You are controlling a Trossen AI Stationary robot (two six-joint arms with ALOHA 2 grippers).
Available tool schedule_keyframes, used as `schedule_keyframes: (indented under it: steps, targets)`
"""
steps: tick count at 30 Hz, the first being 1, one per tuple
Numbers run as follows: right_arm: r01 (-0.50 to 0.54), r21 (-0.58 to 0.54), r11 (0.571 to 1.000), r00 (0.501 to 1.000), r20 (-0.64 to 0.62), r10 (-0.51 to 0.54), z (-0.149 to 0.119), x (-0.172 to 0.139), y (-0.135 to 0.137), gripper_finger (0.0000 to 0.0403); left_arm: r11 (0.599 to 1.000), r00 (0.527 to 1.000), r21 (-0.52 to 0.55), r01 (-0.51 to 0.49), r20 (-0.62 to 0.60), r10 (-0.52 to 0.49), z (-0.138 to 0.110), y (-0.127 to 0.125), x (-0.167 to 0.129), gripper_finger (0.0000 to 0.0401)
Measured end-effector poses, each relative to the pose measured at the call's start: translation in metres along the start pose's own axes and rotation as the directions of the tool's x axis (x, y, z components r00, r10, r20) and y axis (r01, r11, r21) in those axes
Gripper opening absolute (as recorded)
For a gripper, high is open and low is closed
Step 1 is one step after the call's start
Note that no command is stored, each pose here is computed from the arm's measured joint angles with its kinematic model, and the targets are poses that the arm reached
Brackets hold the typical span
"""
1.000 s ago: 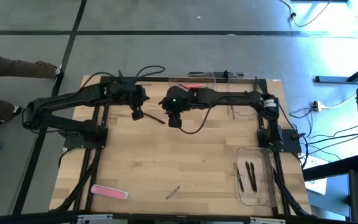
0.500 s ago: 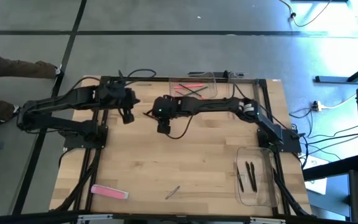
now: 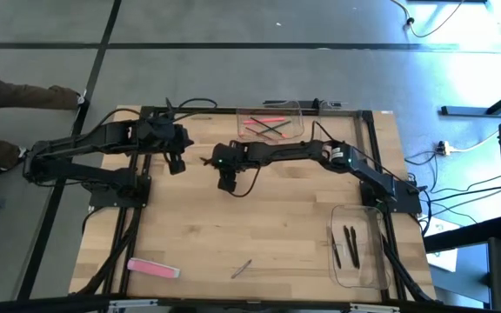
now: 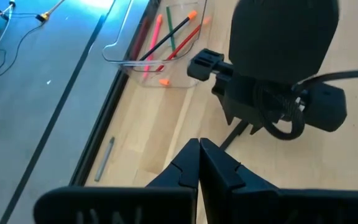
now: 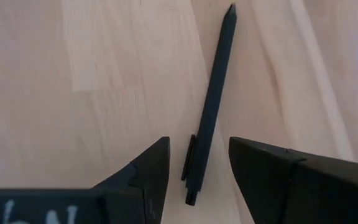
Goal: Sort crayons/erasers/pens/pencils in bins
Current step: Put the black pen into the bottom right transparent bin
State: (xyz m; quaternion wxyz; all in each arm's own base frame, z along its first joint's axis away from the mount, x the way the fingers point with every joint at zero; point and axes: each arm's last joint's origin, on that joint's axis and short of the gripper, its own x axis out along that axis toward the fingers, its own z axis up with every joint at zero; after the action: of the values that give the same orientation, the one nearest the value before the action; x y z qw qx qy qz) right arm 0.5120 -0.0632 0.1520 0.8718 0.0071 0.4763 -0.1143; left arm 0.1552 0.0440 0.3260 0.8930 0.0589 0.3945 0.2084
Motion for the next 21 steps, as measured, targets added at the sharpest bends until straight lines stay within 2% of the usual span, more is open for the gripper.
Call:
schedule_keyframes:
  steps: [16, 21]
  targets:
    - [0.018, 0.014, 1.0, 1.0, -0.026, -0.017, -0.008, 0.02, -0.008, 0.0168, 1.0, 1.0, 0.001, 0.001, -0.001, -0.001, 0.0, 0.0, 0.0, 0.0002]
    - [-0.04, 0.032, 0.999, 0.999, -0.034, 0.041, -0.01, 0.024, -0.016, 0.0168, 1.0, 1.0, 0.001, 0.001, -0.001, -0.001, 0.0, 0.0, 0.0, 0.0004]
